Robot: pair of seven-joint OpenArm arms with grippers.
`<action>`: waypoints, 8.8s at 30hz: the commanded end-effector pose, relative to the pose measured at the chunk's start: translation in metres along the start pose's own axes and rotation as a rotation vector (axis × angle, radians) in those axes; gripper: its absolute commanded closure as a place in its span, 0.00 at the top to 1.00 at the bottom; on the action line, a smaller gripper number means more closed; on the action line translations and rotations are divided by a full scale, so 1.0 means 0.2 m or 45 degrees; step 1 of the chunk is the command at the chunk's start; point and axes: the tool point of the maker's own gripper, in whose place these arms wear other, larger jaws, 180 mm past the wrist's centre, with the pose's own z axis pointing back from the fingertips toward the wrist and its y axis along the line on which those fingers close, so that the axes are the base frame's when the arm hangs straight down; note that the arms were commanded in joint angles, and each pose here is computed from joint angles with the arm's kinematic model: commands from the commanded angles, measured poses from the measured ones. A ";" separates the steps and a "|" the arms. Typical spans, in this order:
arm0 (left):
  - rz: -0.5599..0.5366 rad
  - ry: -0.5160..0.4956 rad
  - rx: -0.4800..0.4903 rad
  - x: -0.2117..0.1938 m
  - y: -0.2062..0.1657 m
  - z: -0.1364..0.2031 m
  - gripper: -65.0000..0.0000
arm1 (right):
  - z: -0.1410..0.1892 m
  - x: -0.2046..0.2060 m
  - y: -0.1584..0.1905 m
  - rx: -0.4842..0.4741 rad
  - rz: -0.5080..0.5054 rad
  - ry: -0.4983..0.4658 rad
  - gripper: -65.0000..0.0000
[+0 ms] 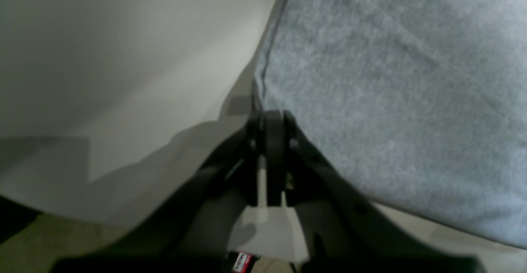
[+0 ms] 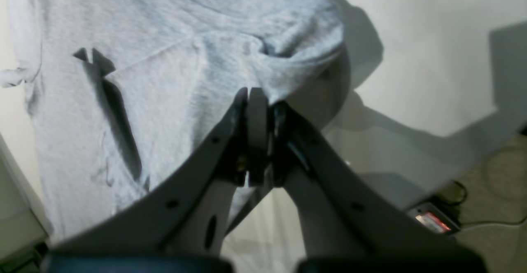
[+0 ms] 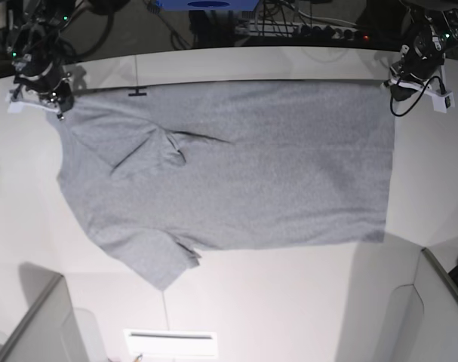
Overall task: Fold the T-shirt properly
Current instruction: 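Drag the shirt by its folded edge with both grippers toward the robot, then move the right gripper to the hem corner and grasp it, then move the left gripper to the other hem corner and grasp it, then lift the hem with both grippers and fold it toward the collar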
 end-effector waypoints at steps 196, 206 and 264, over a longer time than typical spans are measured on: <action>0.090 -0.282 0.027 1.00 -0.20 -0.41 0.97 | -0.74 0.15 1.45 0.355 1.595 0.077 0.00; -0.004 -0.248 0.013 1.10 -0.27 -0.69 0.97 | -0.74 0.16 1.46 0.355 1.594 0.071 0.00; -0.357 -0.368 -0.090 1.00 -0.48 -0.42 0.00 | -0.66 0.20 1.28 0.421 1.426 -0.015 0.00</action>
